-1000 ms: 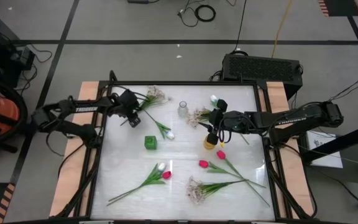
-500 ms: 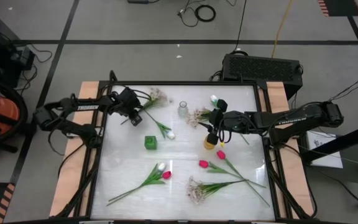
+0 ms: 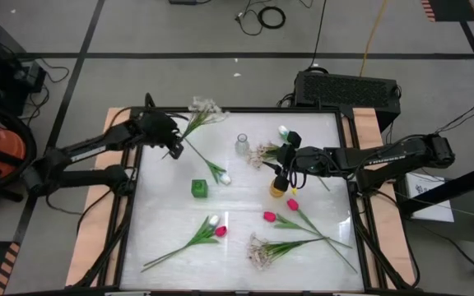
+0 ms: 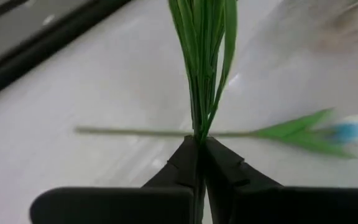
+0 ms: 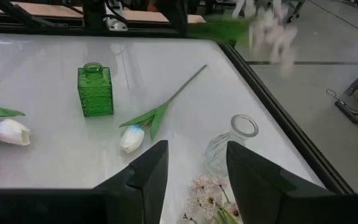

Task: Sort flowers into vase by color
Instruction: Put the top left white flowers into the transparent vase

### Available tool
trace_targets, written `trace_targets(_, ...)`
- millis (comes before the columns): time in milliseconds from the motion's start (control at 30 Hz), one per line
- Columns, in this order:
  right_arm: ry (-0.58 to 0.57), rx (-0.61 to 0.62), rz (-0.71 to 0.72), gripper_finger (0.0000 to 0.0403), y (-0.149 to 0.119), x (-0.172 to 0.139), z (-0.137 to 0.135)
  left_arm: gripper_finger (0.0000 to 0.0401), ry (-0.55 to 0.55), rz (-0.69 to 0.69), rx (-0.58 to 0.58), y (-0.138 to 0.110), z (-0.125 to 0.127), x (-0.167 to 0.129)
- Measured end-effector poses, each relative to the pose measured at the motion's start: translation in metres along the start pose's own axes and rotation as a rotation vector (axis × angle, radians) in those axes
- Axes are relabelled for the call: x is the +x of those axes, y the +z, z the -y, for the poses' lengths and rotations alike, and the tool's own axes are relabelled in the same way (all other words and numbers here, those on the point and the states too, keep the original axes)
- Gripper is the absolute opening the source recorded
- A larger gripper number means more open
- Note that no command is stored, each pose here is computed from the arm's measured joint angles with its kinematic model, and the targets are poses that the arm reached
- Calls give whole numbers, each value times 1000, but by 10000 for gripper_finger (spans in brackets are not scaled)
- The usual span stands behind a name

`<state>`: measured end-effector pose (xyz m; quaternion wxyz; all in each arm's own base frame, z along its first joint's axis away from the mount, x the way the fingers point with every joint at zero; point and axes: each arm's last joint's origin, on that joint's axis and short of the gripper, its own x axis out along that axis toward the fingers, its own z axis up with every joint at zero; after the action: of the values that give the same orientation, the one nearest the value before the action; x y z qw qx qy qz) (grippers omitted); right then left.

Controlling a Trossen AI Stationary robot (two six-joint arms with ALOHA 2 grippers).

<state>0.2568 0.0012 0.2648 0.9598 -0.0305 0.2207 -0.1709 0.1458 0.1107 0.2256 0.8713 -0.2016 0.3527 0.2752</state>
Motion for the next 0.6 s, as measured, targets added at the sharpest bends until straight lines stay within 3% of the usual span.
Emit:
trace_targets(233, 2, 60, 33, 155, 3, 0, 0, 15, -197, 280, 107, 14, 27, -34)
trace_targets(400, 17, 163, 185, 155, 17, 7, -3, 15, -320, 438, 196, 25, 51, -41)
trace_targets(600, 196, 244, 425, 178, 31, 36, -10, 15, -464, 661, 287, 41, 80, -46)
